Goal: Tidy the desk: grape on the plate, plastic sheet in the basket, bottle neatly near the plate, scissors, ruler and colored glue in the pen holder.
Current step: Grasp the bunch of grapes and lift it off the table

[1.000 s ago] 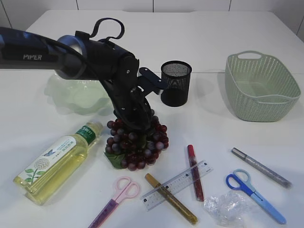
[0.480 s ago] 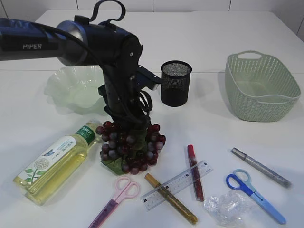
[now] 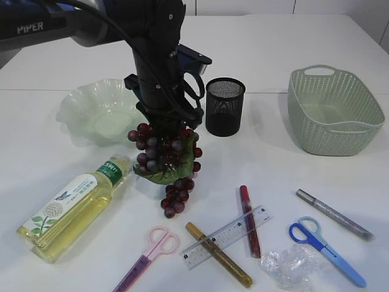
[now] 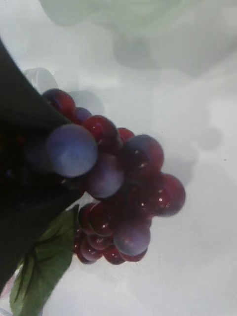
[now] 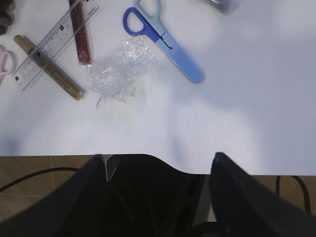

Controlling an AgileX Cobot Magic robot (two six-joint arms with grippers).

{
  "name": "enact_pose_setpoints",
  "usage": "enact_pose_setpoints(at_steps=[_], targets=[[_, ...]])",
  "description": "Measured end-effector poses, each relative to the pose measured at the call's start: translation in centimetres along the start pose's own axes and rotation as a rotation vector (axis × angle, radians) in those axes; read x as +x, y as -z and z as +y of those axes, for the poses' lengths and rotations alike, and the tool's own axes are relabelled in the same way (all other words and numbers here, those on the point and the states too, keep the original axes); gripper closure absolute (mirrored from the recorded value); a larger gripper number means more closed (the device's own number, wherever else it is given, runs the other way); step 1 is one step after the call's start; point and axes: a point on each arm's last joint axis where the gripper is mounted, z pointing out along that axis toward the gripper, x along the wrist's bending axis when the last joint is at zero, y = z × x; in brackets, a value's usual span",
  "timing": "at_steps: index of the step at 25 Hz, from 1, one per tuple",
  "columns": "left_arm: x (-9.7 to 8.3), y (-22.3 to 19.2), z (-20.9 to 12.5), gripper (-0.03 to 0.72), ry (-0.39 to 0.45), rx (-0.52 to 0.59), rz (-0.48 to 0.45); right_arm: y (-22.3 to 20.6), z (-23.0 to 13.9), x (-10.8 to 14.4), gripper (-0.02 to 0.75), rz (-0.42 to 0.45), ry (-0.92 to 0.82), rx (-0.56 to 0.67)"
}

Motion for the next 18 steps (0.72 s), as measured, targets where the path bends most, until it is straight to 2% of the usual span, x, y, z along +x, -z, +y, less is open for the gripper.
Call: enact_pose_setpoints(at_steps=[8,18], targets=[[0.1,1.0,0.1,0.466,0.023,-0.020,-0.008,0.0,0.0,0.0,0.226,0.000,0.000,0.001],[0.8,7.0,-0.4,0.466,0.064,-0.130,-0.005,0.0,0.0,0.0,0.226,0.000,0.000,-0.002]])
